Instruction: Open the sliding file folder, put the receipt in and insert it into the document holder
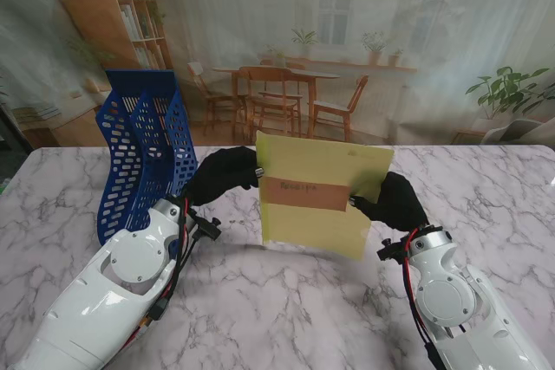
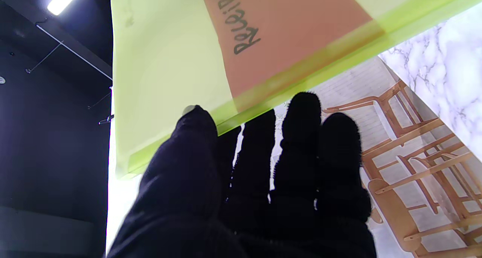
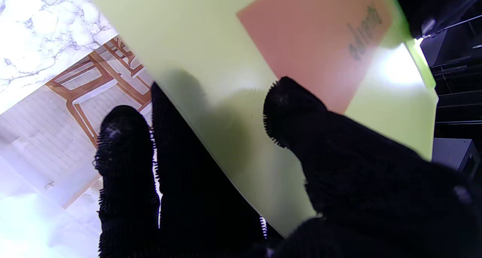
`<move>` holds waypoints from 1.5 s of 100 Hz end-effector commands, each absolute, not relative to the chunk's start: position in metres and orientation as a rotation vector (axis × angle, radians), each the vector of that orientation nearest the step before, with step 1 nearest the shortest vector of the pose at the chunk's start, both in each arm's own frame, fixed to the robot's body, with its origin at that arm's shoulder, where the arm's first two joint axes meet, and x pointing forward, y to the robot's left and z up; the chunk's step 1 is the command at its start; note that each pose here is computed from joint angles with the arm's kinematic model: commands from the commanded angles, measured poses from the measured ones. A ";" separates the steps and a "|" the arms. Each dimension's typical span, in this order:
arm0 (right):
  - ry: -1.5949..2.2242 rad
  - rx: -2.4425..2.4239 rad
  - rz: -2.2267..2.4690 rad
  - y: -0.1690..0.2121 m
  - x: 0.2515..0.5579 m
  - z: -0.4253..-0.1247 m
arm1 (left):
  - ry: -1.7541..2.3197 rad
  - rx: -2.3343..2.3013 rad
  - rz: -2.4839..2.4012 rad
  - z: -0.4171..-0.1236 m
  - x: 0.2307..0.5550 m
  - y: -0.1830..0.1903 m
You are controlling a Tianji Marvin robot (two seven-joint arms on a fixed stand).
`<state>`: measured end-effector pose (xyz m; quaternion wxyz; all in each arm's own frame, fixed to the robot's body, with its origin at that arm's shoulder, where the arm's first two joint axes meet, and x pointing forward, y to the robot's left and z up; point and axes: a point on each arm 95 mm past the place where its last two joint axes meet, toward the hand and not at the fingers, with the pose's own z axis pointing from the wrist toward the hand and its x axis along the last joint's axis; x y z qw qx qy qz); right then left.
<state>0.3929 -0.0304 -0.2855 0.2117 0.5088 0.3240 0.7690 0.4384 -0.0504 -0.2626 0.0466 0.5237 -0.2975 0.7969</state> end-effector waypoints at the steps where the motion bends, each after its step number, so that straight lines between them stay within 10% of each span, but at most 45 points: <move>1: 0.923 1.428 2.111 -0.033 0.392 -0.292 | -0.902 1.568 2.447 -0.253 0.440 -0.053; 150: 0.694 1.500 2.244 -0.017 0.399 -0.283 | -0.934 1.483 2.283 -0.253 0.436 -0.086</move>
